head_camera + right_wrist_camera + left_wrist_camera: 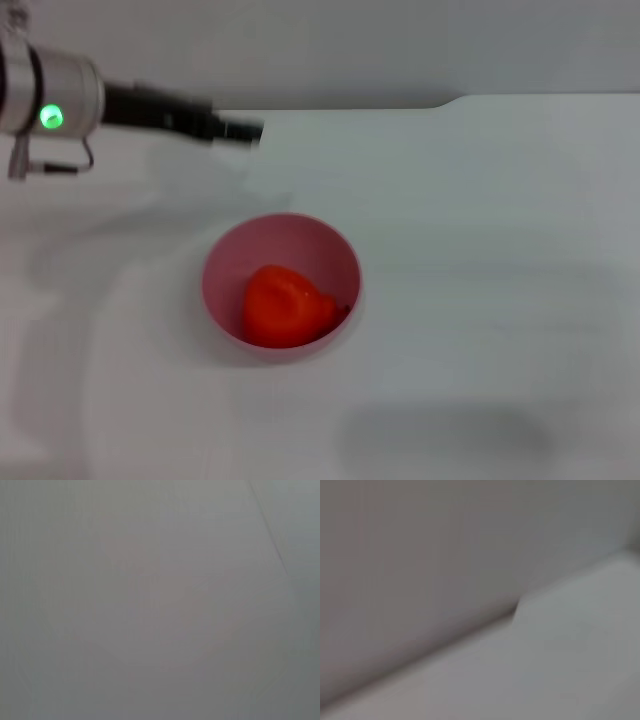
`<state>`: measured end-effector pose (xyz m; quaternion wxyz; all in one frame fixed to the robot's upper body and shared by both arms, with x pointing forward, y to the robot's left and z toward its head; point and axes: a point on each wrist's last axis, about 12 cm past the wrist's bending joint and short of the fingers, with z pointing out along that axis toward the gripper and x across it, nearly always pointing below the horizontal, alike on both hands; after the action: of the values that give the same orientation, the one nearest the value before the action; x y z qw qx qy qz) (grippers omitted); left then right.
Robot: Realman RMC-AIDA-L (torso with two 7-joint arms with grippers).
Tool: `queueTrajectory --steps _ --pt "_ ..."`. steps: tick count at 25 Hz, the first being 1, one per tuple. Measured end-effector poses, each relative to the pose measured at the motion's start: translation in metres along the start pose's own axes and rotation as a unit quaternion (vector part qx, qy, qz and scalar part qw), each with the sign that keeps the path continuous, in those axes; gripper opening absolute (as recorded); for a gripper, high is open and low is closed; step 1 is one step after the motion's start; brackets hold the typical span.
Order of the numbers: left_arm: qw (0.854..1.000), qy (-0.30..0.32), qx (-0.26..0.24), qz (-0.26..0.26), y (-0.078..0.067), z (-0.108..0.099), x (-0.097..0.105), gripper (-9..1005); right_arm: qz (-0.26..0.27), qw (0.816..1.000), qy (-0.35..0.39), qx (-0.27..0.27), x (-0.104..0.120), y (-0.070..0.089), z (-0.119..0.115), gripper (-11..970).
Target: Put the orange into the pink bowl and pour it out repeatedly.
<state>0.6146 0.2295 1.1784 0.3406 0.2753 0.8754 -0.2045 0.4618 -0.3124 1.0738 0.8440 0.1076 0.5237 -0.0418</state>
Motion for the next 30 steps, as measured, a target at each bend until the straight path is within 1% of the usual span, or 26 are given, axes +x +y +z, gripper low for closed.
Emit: queueTrajectory --steps 1,3,4,6,7,8,9,10,11,12,13,14,15,16,17,18,20,21,22,24,28,30 --pt "0.998 -0.067 0.015 -0.004 -0.001 -0.012 -0.009 809 0.004 1.0 0.001 -0.001 0.001 0.0 0.0 675" --pt "0.993 -0.119 0.026 -0.007 -0.001 -0.02 -0.012 809 0.005 1.0 0.004 -0.003 0.002 0.0 0.0 675" --pt "0.986 -0.165 0.036 -0.011 0.0 -0.025 -0.012 809 0.004 1.0 0.006 -0.005 0.003 0.0 -0.001 675" --pt "0.968 -0.246 0.049 -0.018 0.002 -0.034 -0.008 808 0.004 1.0 0.008 -0.008 0.004 0.001 -0.002 676" --pt "0.946 -0.318 0.056 -0.026 0.006 -0.04 0.002 808 0.003 1.0 0.01 -0.009 0.004 0.001 -0.002 676" --pt "0.934 -0.351 0.059 -0.028 0.008 -0.043 0.009 808 0.003 1.0 0.01 -0.009 0.004 0.0 -0.002 676" --pt "0.934 -0.351 0.059 -0.028 0.008 -0.043 0.009 808 0.002 1.0 0.011 -0.009 0.004 0.0 -0.003 676" --pt "0.92 -0.386 0.06 -0.033 0.01 -0.045 0.015 808 0.002 1.0 0.011 -0.009 0.005 0.0 -0.003 676" --pt "0.903 -0.423 0.057 -0.042 0.013 -0.047 0.026 808 0.001 1.0 0.012 -0.009 0.005 0.0 -0.003 676" --pt "0.903 -0.423 0.057 -0.042 0.013 -0.047 0.026 807 0.001 1.0 0.013 -0.01 0.005 0.0 -0.004 676" --pt "0.863 -0.498 0.046 -0.072 0.02 -0.048 0.051 807 0.001 1.0 0.013 -0.011 0.005 0.0 -0.004 675" --pt "0.853 -0.514 0.04 -0.08 0.022 -0.047 0.058 807 0.001 1.0 0.015 -0.012 0.006 0.001 -0.005 675" --pt "0.833 -0.546 0.025 -0.085 0.024 -0.047 0.07 807 0.001 1.0 0.015 -0.014 0.006 0.001 -0.005 675" --pt "0.818 -0.567 0.012 -0.09 0.025 -0.046 0.081 807 0.0 1.0 0.016 -0.014 0.006 0.001 -0.005 675" --pt "0.801 -0.593 -0.011 -0.087 0.026 -0.045 0.092 807 0.0 1.0 0.017 -0.015 0.006 0.001 -0.005 675" --pt "0.793 -0.603 -0.027 -0.082 0.025 -0.044 0.099 807 -0.001 1.0 0.018 -0.017 0.007 0.001 -0.005 675" --pt "0.783 -0.615 -0.077 -0.055 0.022 -0.038 0.114 806 -0.004 1.0 0.02 -0.021 0.008 0.001 -0.005 676" --pt "0.782 -0.615 -0.095 -0.04 0.021 -0.037 0.117 806 -0.005 0.999 0.021 -0.024 0.009 0.002 -0.005 676" --pt "0.781 -0.612 -0.124 -0.017 0.019 -0.034 0.122 806 -0.008 0.999 0.022 -0.027 0.01 0.002 -0.005 676" --pt "0.784 -0.596 -0.174 0.027 0.013 -0.028 0.128 806 -0.012 0.999 0.022 -0.032 0.011 0.002 -0.004 676" --pt "0.794 -0.545 -0.25 0.096 0.001 -0.013 0.144 805 -0.035 0.998 0.025 -0.037 0.016 -0.002 -0.003 676" --pt "0.796 -0.526 -0.282 0.107 -0.004 -0.01 0.157 805 -0.047 0.998 0.027 -0.035 0.019 -0.007 -0.003 676"
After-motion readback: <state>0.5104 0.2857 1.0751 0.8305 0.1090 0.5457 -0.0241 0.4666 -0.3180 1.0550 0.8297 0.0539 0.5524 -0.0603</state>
